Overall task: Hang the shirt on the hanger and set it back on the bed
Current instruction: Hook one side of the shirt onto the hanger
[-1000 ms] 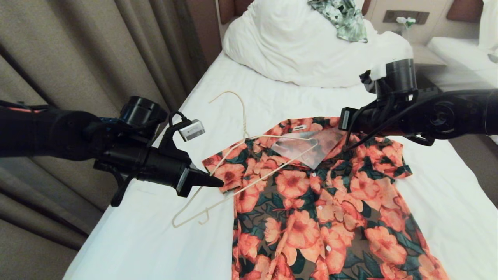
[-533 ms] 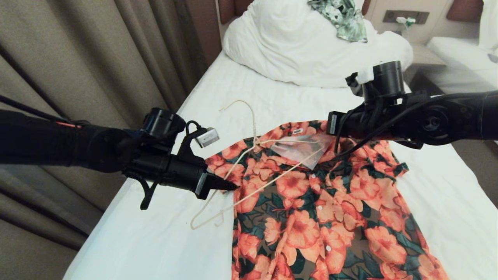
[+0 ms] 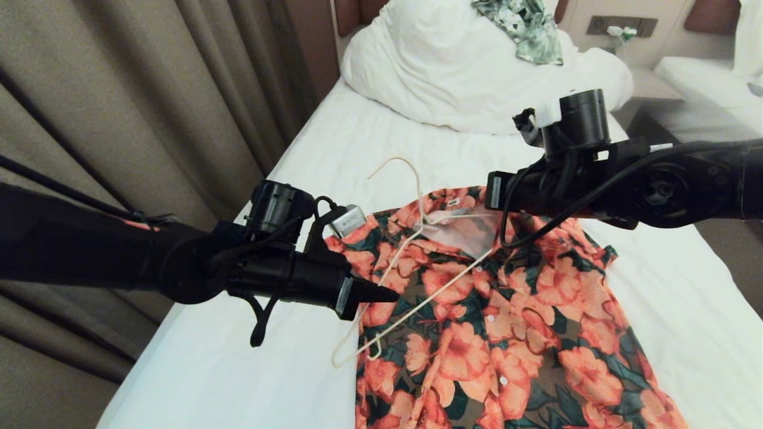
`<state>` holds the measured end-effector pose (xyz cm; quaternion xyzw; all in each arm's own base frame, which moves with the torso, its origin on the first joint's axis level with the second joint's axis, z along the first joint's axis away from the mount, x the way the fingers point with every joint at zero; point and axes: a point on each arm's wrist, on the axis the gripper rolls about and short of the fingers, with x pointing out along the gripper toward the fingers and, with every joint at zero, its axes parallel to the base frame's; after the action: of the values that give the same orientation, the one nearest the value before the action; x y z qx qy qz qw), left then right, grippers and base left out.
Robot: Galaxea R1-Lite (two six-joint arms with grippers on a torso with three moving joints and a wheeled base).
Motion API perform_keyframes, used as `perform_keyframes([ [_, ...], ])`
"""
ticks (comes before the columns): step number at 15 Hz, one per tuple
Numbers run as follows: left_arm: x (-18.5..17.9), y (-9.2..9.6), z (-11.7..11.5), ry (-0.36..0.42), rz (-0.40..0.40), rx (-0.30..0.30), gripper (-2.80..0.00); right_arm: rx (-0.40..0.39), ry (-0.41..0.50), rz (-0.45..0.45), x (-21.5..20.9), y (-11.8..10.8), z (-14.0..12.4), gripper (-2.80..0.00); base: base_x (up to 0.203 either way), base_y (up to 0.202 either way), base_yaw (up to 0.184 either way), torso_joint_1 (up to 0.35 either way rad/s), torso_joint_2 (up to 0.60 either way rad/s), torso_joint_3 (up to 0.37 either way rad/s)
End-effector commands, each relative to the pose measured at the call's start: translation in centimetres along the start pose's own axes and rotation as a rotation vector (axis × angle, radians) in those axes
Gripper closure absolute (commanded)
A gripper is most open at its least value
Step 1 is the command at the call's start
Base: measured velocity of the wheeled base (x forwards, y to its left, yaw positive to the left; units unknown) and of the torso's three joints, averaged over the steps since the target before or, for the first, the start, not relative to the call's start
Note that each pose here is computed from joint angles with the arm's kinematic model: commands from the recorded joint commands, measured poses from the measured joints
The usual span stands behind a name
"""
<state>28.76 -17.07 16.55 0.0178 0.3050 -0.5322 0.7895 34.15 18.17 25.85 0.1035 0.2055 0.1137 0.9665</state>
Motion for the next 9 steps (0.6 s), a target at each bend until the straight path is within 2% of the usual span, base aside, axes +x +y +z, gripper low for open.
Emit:
perform_keyframes([
  [1,0.2,-0.9,0.1,0.003,-0.023,0.012,0.00,-0.004,-0.019,0.025,-1.5,0.6,0.5,0.00,0.000,0.000,0.000,0.000,0.00,0.000],
  [6,0.9,-1.8,0.0,0.016,-0.051,0.008,0.00,-0.055,-0.015,0.109,-4.8,3.0,-0.2,0.00,0.000,0.000,0.000,0.000,0.00,0.000],
  [9,1.4,-2.3,0.1,-0.043,-0.062,0.021,0.00,-0.087,-0.027,0.159,-7.3,4.0,-0.3,0.00,0.000,0.000,0.000,0.000,0.00,0.000],
])
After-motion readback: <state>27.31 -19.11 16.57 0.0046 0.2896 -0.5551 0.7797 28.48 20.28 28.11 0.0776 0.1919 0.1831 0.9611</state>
